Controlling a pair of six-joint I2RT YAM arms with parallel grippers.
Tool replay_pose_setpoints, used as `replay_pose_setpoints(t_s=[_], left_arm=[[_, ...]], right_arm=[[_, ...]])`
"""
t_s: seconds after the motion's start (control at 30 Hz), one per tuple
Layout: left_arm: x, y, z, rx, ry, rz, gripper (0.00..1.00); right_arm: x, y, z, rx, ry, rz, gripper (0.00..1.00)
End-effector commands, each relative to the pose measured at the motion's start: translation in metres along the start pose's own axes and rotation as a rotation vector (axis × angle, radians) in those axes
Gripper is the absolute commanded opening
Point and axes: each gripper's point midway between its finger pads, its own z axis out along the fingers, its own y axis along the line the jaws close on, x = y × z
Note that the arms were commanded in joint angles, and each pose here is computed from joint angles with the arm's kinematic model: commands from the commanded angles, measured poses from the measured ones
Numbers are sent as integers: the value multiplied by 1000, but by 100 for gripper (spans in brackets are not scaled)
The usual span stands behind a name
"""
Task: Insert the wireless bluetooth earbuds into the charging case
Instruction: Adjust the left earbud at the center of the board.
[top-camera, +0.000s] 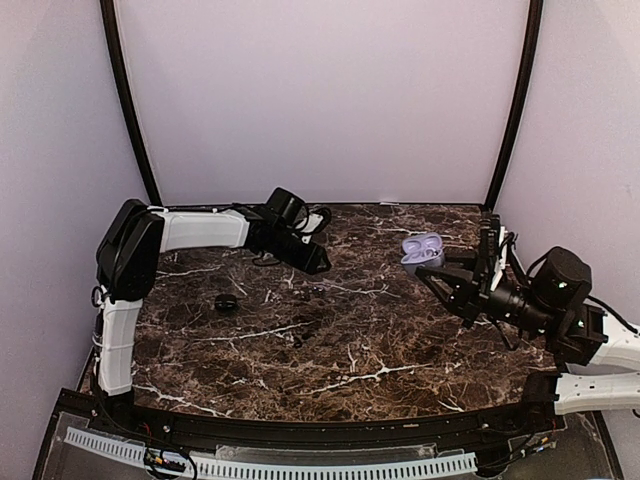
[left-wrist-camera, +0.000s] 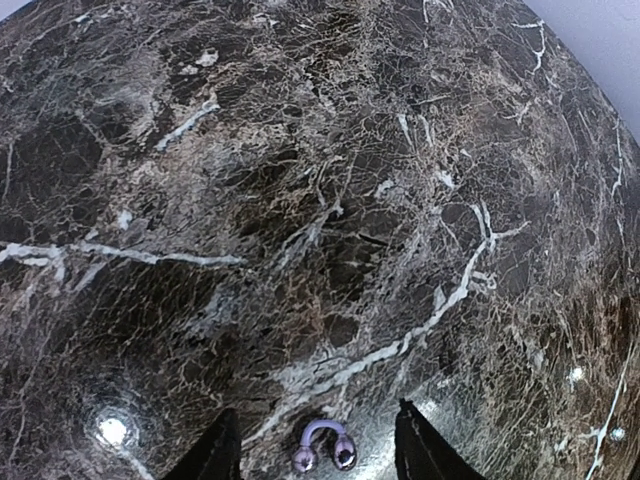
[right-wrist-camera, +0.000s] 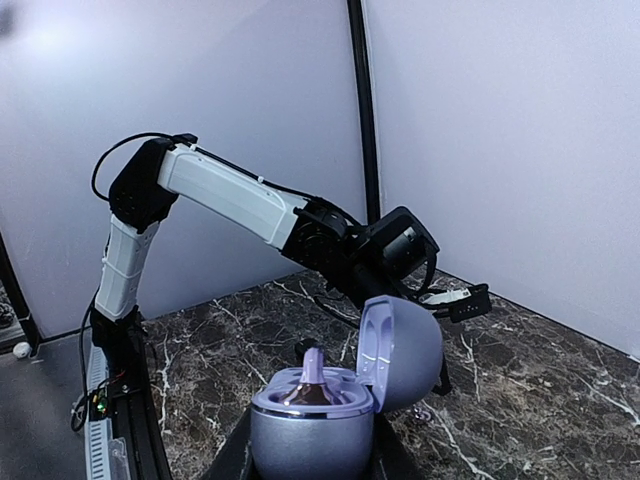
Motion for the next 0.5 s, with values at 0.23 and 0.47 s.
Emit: replay_pose_setpoints(t_s=[0.23, 0.47], left_arm=[[33, -12, 34, -42, 167, 41, 62], [49, 3, 29, -150, 253, 45, 60]], right_arm=[[-6, 2, 1, -21, -26, 0, 0], [-6, 4, 5, -33, -14, 1, 0]])
